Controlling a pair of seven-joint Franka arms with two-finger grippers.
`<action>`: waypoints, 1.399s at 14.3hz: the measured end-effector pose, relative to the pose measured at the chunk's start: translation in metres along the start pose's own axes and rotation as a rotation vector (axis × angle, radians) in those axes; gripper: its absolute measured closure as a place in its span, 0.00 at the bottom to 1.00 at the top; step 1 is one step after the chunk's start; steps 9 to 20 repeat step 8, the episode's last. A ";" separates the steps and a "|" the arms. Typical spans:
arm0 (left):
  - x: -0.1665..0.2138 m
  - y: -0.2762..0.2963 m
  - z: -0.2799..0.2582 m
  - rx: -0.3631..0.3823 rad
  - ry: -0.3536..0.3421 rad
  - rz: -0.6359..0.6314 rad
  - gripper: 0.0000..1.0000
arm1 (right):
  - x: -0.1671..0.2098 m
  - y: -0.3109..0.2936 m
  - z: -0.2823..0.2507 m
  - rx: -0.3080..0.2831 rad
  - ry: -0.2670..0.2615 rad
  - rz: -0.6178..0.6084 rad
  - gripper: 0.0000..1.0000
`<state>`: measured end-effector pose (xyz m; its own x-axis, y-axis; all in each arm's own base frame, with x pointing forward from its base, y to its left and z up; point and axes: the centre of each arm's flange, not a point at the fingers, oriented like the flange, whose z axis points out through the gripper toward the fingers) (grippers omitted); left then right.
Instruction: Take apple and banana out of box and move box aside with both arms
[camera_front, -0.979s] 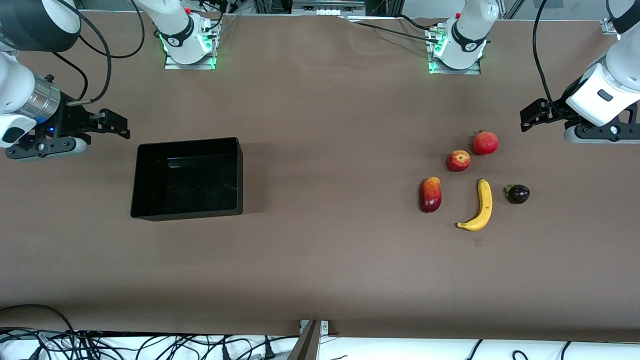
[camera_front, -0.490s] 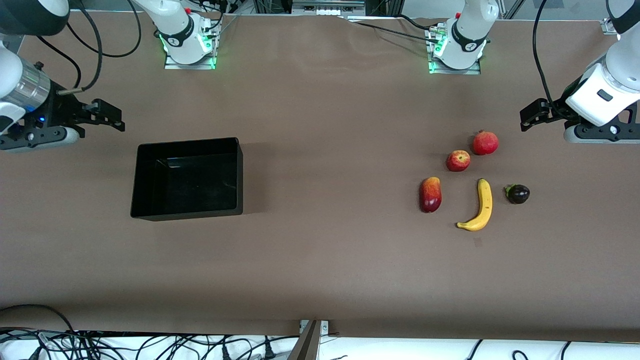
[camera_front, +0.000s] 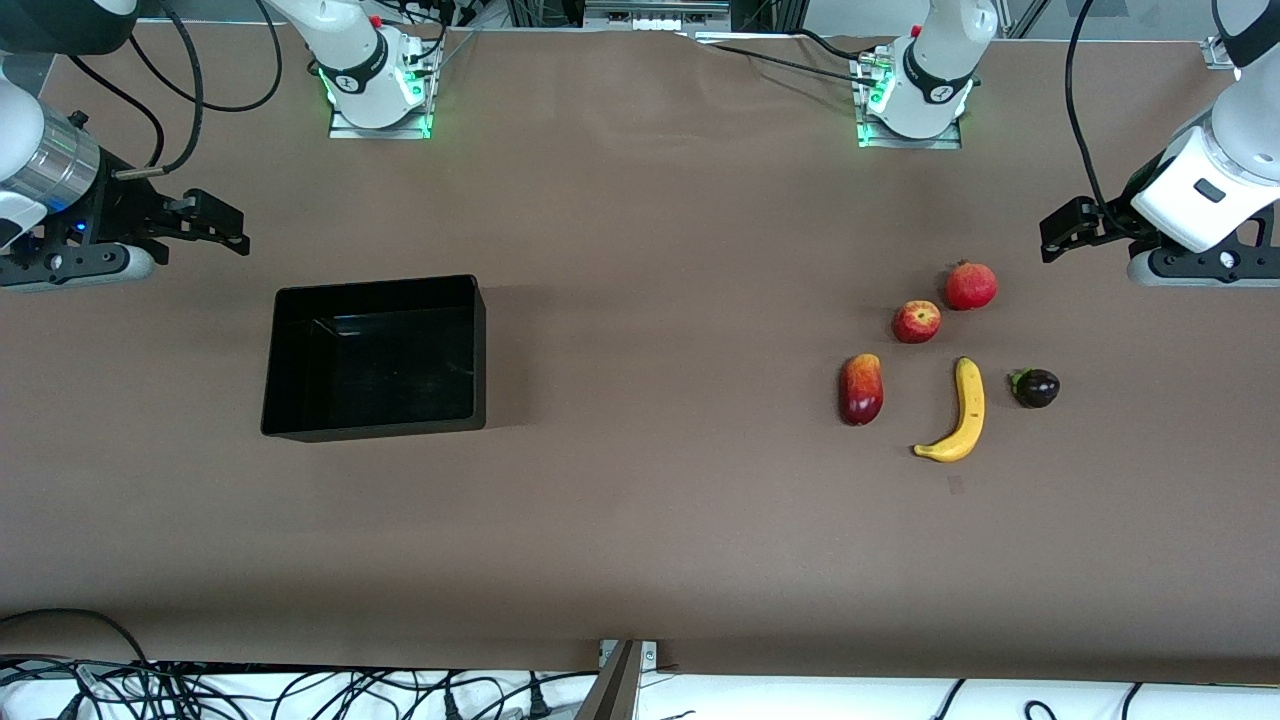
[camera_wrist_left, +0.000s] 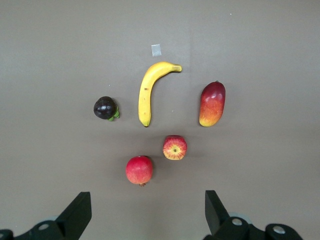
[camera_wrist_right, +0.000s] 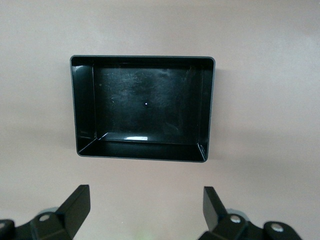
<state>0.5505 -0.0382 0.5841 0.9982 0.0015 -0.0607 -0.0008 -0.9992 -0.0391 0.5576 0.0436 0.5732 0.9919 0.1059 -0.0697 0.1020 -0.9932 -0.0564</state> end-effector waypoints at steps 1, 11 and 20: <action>0.000 0.000 0.000 0.000 0.000 0.000 0.00 | 0.000 0.000 0.000 0.000 0.000 0.000 0.00; 0.000 0.000 0.000 0.000 0.000 0.000 0.00 | 0.001 -0.003 -0.014 -0.005 0.030 -0.007 0.00; 0.000 0.000 0.000 0.000 0.000 0.000 0.00 | 0.001 -0.003 -0.014 -0.005 0.030 -0.007 0.00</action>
